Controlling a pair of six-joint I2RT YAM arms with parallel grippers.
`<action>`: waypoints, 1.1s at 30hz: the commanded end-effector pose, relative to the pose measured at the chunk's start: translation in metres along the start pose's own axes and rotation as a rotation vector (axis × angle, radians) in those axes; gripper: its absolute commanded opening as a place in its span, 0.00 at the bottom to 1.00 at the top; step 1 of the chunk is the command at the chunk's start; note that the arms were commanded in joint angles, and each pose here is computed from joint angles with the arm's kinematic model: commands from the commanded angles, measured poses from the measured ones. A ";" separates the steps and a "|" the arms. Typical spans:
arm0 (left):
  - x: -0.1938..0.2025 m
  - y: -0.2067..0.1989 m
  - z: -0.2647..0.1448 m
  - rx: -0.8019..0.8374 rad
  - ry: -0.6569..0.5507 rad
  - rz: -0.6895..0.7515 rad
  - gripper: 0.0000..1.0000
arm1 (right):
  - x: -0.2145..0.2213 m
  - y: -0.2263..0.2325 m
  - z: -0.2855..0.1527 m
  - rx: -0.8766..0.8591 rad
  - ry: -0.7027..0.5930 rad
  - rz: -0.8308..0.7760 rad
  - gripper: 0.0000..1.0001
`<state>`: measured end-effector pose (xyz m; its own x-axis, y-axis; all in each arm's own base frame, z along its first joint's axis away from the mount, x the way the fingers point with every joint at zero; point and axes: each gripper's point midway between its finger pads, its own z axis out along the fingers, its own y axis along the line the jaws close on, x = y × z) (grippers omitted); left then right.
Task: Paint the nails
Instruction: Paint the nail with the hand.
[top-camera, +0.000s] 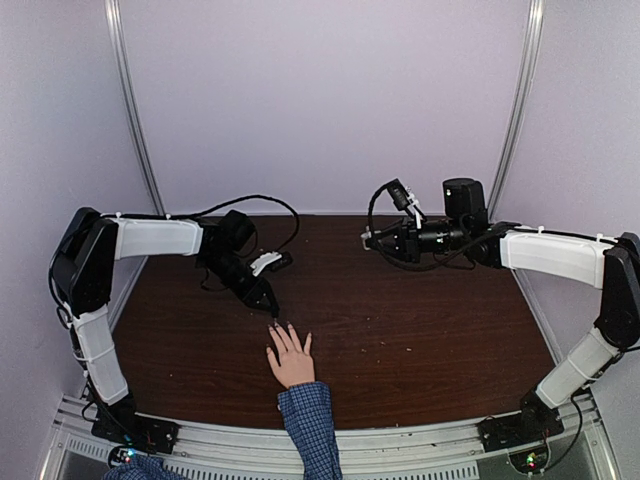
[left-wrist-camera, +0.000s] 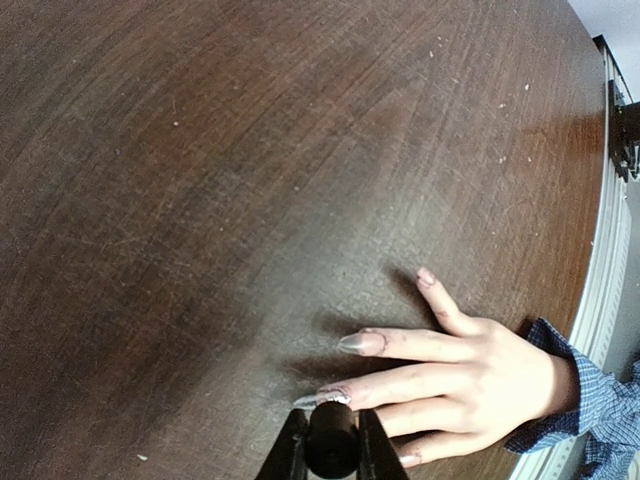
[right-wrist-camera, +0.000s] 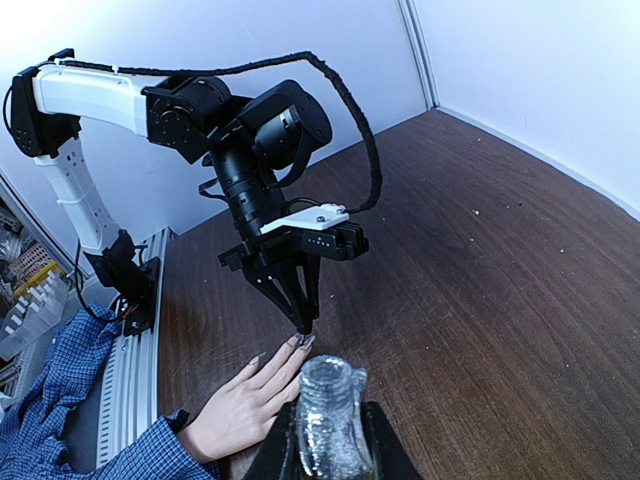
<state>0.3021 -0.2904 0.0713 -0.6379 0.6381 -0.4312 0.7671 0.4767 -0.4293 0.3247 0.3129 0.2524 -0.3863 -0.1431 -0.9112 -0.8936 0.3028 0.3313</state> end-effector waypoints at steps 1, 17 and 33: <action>-0.013 0.005 0.000 -0.021 -0.027 0.003 0.00 | -0.001 0.001 -0.001 -0.011 -0.012 -0.008 0.00; -0.019 0.020 -0.008 -0.072 -0.060 -0.036 0.00 | -0.002 0.001 -0.001 -0.011 -0.010 -0.007 0.00; -0.027 0.008 -0.019 -0.022 -0.133 -0.002 0.00 | -0.003 0.001 -0.001 -0.013 -0.013 -0.008 0.00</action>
<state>0.3245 -0.2859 0.0735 -0.6734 0.5810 -0.4571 0.7392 0.5356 -0.4083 0.3247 0.3129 0.2524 -0.3860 -0.1433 -0.9113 -0.8938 0.3027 0.3309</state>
